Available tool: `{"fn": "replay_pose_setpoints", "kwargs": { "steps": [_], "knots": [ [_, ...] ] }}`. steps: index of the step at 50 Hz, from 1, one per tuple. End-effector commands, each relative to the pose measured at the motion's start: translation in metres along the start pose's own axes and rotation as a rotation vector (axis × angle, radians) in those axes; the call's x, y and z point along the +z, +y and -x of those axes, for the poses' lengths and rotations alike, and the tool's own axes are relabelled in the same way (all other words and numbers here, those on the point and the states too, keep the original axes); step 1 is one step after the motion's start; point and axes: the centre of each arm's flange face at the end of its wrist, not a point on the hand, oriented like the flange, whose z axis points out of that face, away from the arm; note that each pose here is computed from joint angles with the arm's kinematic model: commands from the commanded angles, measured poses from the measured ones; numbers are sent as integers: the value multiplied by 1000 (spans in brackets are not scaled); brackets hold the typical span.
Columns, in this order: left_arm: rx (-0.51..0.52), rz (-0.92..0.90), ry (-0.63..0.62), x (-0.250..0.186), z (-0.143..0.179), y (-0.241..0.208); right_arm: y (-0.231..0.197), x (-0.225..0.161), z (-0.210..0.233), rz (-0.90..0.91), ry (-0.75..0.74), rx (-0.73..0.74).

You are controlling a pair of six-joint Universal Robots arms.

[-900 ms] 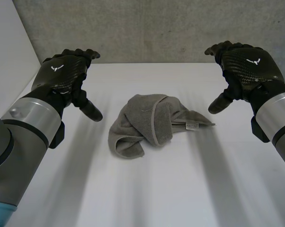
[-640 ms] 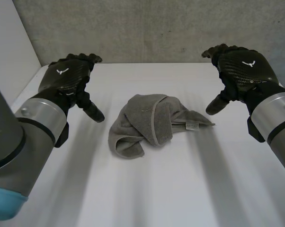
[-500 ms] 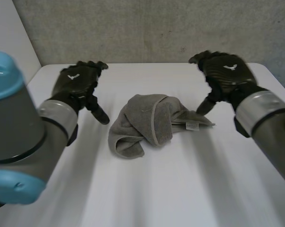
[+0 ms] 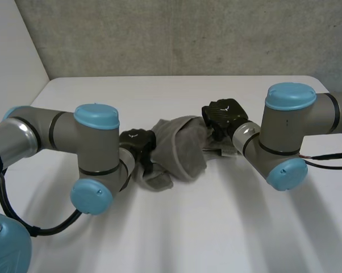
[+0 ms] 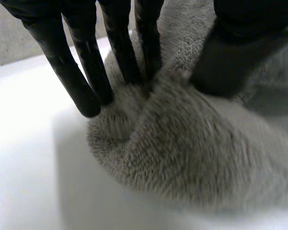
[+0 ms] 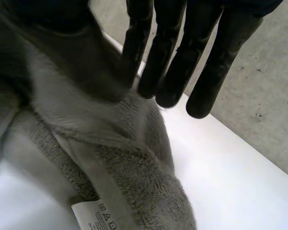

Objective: Fold the towel.

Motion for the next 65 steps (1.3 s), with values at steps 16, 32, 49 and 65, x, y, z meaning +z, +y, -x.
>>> {"fn": "replay_pose_setpoints", "kwargs": {
  "steps": [16, 32, 49, 65],
  "knots": [
    [-18, -128, 51, -127, 8, -57, -39, -110, 23, 3, -204, 26],
    [-35, 145, 98, -138, 59, 22, -39, -54, 22, -14, -213, 10],
    [12, -31, 140, -150, 40, -7, -1, -6, 99, 93, -570, -88],
    [-283, 34, 161, -95, 12, -2, -27, -16, 65, 149, -354, -146]
  ]
}}
